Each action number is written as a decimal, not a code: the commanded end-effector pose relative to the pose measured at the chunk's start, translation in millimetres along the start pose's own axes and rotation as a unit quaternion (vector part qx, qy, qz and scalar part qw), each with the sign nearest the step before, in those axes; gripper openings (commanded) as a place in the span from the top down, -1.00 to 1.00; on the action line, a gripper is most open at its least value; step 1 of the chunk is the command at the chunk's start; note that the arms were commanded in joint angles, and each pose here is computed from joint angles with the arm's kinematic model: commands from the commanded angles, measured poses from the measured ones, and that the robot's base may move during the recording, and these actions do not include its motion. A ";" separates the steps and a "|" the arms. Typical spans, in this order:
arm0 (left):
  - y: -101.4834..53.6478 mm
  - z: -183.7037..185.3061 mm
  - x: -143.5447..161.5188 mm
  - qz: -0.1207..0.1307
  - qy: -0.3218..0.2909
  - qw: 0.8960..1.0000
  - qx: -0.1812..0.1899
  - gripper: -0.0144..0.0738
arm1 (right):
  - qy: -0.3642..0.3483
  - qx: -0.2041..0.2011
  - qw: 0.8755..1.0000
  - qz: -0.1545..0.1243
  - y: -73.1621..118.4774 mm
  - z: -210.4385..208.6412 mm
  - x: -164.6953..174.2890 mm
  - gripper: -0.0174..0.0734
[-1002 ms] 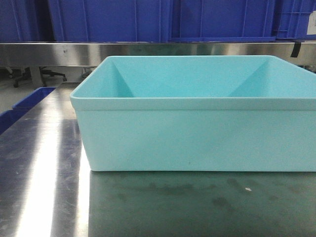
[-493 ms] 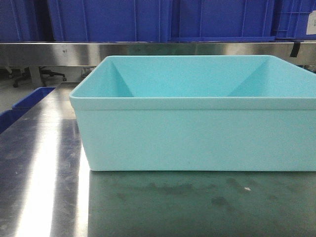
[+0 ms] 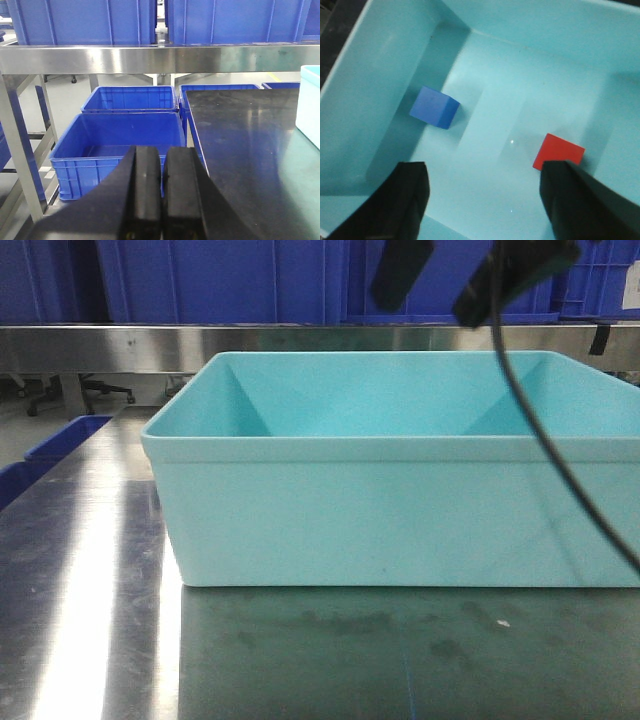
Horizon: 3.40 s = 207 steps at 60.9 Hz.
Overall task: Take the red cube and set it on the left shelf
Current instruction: 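Lower the right gripper into the teal bin and close on the red cube, then lift the red cube out of the teal bin with the right gripper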
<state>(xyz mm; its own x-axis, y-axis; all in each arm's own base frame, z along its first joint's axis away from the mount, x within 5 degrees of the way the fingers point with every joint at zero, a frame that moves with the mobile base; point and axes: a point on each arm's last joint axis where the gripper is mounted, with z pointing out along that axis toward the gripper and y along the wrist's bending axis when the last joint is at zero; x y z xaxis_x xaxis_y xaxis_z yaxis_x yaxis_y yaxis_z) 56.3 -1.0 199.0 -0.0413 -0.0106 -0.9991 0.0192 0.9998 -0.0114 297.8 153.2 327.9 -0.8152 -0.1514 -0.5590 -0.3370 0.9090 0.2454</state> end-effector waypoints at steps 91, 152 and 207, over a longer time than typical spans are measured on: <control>-0.2 -0.3 -0.9 -0.003 -0.040 0.999 0.002 0.44 | 0.085 0.056 0.992 0.069 -48.3 97.4 -1.1 -0.01; -0.2 -0.3 -0.9 -0.003 -0.040 0.999 0.002 0.44 | -0.227 0.021 0.971 -0.073 -8.2 -136.1 39.7 0.23; -0.2 -0.3 -0.9 -0.003 -0.040 0.999 0.002 0.44 | -0.423 0.013 0.902 -0.082 -29.0 -169.3 195.9 0.23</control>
<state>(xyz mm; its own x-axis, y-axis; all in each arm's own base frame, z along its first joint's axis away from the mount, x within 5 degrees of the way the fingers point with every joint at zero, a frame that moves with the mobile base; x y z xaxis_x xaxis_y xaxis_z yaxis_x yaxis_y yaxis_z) 56.3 -1.0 199.0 -0.0413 -0.0106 -0.9991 0.0192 0.9998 -0.0114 68.4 33.0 328.3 -0.2140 0.0119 -0.9768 -0.4026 0.9100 0.0993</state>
